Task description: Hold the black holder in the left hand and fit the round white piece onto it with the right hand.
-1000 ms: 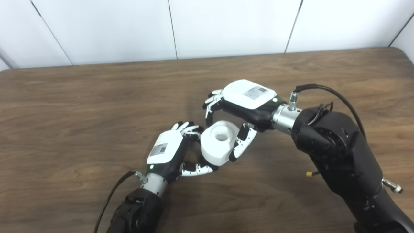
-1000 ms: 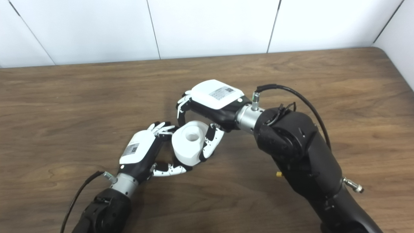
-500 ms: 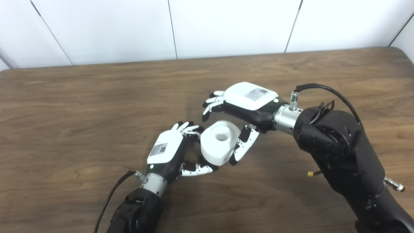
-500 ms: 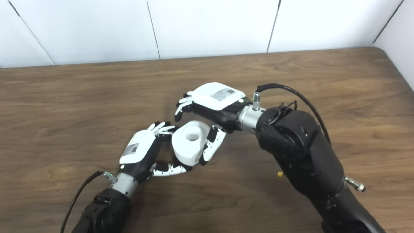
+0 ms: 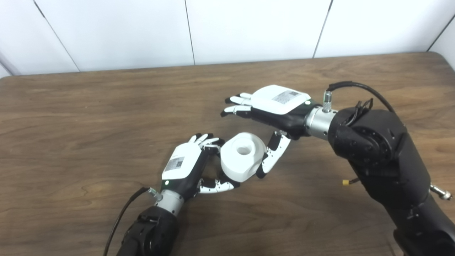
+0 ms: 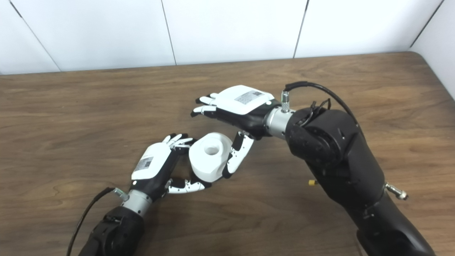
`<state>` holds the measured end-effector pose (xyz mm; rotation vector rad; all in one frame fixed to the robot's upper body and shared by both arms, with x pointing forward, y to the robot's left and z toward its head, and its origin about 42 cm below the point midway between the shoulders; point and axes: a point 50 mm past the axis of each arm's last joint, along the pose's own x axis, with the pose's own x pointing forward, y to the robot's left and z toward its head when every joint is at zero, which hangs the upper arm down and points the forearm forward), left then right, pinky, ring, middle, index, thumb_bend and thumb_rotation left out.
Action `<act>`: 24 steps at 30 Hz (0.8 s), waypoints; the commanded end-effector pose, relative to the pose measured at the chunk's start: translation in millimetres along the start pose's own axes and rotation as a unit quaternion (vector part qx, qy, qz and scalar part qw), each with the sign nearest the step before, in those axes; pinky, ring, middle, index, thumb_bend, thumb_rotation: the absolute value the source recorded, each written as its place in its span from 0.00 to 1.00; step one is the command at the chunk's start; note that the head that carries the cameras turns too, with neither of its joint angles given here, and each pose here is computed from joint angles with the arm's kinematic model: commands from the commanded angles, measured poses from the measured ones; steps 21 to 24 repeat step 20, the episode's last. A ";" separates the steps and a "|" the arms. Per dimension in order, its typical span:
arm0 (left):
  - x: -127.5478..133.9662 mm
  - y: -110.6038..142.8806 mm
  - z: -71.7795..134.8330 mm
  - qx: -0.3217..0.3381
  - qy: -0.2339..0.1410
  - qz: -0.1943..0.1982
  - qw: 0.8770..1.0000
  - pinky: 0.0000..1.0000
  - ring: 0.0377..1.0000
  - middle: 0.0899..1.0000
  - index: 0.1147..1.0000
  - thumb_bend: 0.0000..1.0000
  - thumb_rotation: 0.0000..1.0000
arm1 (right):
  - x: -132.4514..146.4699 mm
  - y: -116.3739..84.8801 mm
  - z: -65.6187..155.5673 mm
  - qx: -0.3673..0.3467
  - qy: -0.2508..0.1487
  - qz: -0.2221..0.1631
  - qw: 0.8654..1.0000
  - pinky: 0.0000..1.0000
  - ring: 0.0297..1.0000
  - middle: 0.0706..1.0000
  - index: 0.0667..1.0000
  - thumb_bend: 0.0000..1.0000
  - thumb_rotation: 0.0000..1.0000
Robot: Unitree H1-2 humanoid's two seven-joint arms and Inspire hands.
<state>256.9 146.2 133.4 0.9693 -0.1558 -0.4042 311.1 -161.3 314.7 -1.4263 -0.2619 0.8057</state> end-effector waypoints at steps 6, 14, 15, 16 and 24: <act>-1.8 -10.7 -6.8 -0.008 0.012 -0.034 0.999 0.97 0.92 0.80 0.42 0.52 0.05 | -10.8 -22.7 3.6 -0.023 -0.003 -0.033 0.999 0.93 1.00 1.00 0.93 1.00 0.38; -1.3 -9.5 -5.1 0.001 0.012 -0.038 0.999 0.94 0.89 0.79 0.43 0.52 0.06 | -12.2 -23.3 1.9 -0.022 -0.001 -0.025 0.999 0.93 1.00 1.00 0.92 1.00 0.39; -1.1 -9.2 -5.0 0.004 0.011 -0.041 0.999 0.94 0.89 0.79 0.57 0.81 0.10 | -12.1 -23.0 1.8 -0.021 0.001 -0.024 0.999 0.93 1.00 1.00 0.92 1.00 0.39; -0.9 -9.0 -4.8 0.005 0.010 -0.043 0.999 0.94 0.89 0.79 0.61 0.89 0.12 | -12.1 -22.7 1.6 -0.020 0.002 -0.024 1.000 0.93 1.00 1.00 0.92 1.00 0.38; -0.3 -8.3 -4.7 0.012 0.011 -0.060 0.998 0.94 0.90 0.81 0.72 1.00 0.17 | -11.0 -22.1 0.0 -0.020 0.006 -0.024 1.000 0.92 1.00 1.00 0.93 1.00 0.38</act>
